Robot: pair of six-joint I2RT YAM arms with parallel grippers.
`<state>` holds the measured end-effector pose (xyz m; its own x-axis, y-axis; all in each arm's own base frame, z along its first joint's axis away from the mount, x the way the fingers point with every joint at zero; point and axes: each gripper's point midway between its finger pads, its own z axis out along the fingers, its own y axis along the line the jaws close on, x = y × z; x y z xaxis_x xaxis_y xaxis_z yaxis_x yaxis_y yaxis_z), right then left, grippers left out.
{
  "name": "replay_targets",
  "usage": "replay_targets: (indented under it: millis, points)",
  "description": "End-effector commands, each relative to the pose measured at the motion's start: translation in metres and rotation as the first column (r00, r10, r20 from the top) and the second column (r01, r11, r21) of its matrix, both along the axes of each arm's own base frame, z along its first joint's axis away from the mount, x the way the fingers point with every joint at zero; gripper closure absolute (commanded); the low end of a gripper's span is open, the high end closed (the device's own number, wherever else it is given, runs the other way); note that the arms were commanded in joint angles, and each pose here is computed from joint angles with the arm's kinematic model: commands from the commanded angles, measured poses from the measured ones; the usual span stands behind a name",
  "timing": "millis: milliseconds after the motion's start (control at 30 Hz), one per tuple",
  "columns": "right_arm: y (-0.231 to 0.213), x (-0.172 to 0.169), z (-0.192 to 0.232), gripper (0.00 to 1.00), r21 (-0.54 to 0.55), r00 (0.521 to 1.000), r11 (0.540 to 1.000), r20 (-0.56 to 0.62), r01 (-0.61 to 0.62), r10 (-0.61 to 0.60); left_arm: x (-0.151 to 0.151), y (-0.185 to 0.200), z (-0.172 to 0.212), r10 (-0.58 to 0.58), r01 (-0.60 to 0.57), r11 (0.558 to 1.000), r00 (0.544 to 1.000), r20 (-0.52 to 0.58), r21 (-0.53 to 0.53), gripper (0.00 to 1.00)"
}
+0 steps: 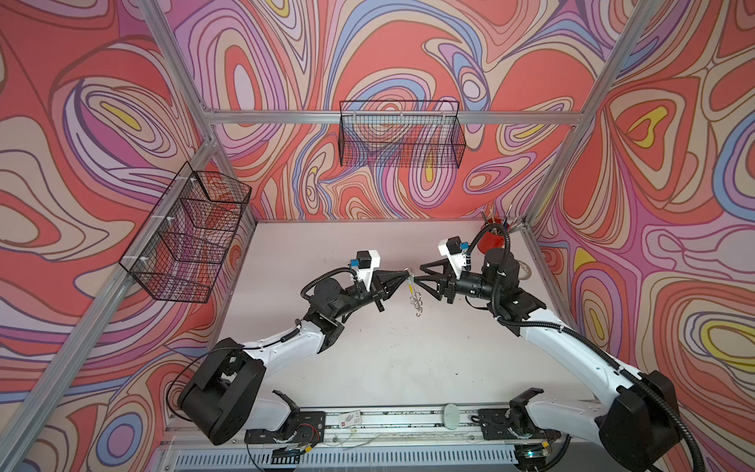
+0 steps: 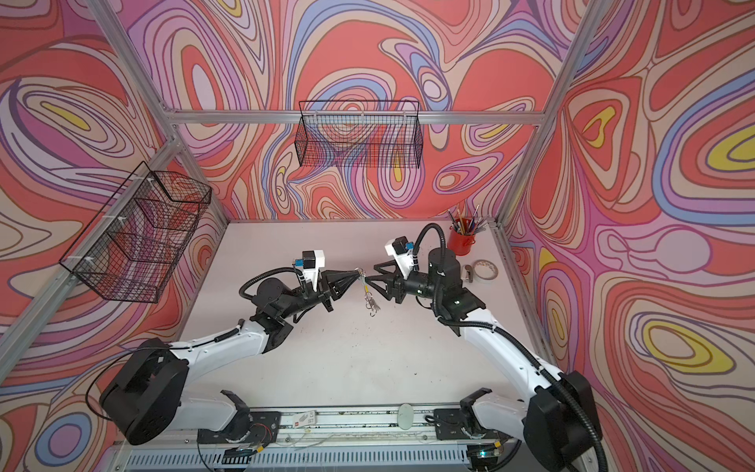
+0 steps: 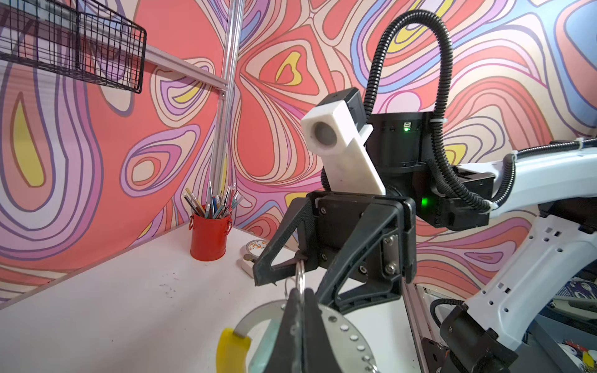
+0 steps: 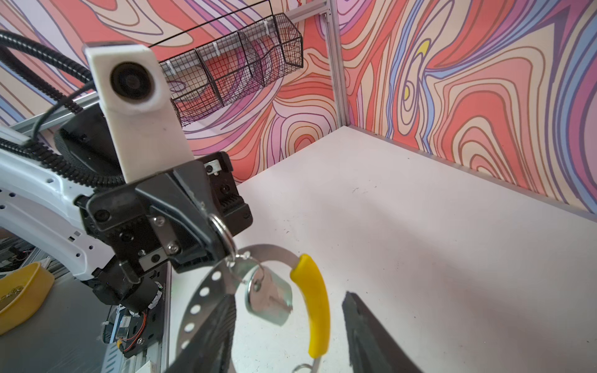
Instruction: Put the keys on the keyring
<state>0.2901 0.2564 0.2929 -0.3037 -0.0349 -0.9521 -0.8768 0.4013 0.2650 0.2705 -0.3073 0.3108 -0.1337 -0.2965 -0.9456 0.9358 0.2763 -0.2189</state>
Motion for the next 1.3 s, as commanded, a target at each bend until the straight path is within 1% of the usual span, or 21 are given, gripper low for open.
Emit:
replay_targets:
  millis: [0, 67, 100, 400, 667, 867, 1000, 1067, 1100, 1133, 1267]
  points:
    - [0.005, -0.005, 0.014, 0.46, 0.036, 0.998, 0.998, 0.033, -0.05, 0.049, -0.007, 0.003, 0.021, 0.0, 0.006, 0.996, 0.997, 0.073, -0.091, 1.0]
    - [0.006, -0.004, 0.011, 0.5, 0.036, 0.998, 0.998, 0.023, -0.057, 0.057, -0.007, 0.0, 0.02, -0.002, 0.009, 0.996, 0.997, 0.072, -0.091, 1.0]
    - [0.006, -0.004, 0.009, 0.54, 0.034, 0.998, 0.998, 0.017, -0.061, 0.061, -0.007, -0.001, 0.02, 0.0, 0.007, 0.996, 0.997, 0.075, -0.089, 1.0]
    - [0.007, -0.006, -0.001, 1.0, 0.037, 0.997, 0.997, -0.011, -0.072, 0.073, -0.005, -0.004, 0.027, 0.018, -0.009, 0.995, 0.996, 0.087, -0.104, 1.0]
    - [0.013, -0.013, -0.009, 1.0, 0.028, 0.995, 0.995, -0.027, -0.094, 0.094, -0.002, -0.008, 0.027, 0.033, -0.023, 0.994, 0.996, 0.086, -0.107, 1.0]
    - [0.023, -0.012, -0.017, 1.0, -0.002, 0.993, 0.994, -0.042, -0.109, 0.109, 0.0, -0.016, 0.023, 0.003, 0.005, 0.995, 0.997, 0.076, -0.098, 1.0]
    - [0.022, -0.008, -0.02, 0.99, -0.016, 0.995, 0.996, -0.047, -0.091, 0.09, 0.001, -0.019, 0.019, -0.011, 0.017, 0.996, 0.998, 0.065, -0.091, 1.0]
    - [0.018, -0.006, -0.02, 0.94, -0.035, 0.998, 0.998, -0.04, -0.055, 0.053, 0.002, -0.017, 0.017, 0.002, 0.004, 0.996, 0.998, 0.061, -0.091, 1.0]
    - [0.016, -0.006, -0.02, 0.87, -0.039, 0.999, 0.998, -0.034, -0.04, 0.039, 0.003, -0.016, 0.016, 0.007, -0.001, 0.996, 0.998, 0.058, -0.091, 1.0]
    - [0.013, -0.005, -0.021, 0.82, -0.041, 0.999, 0.999, -0.033, -0.021, 0.02, 0.003, -0.016, 0.015, 0.007, -0.002, 0.996, 0.998, 0.055, -0.089, 1.0]
    - [-0.006, 0.001, -0.028, 0.75, -0.039, 0.996, 0.997, -0.058, 0.061, -0.063, 0.003, -0.015, 0.013, 0.002, 0.002, 0.996, 0.999, 0.04, -0.09, 1.0]
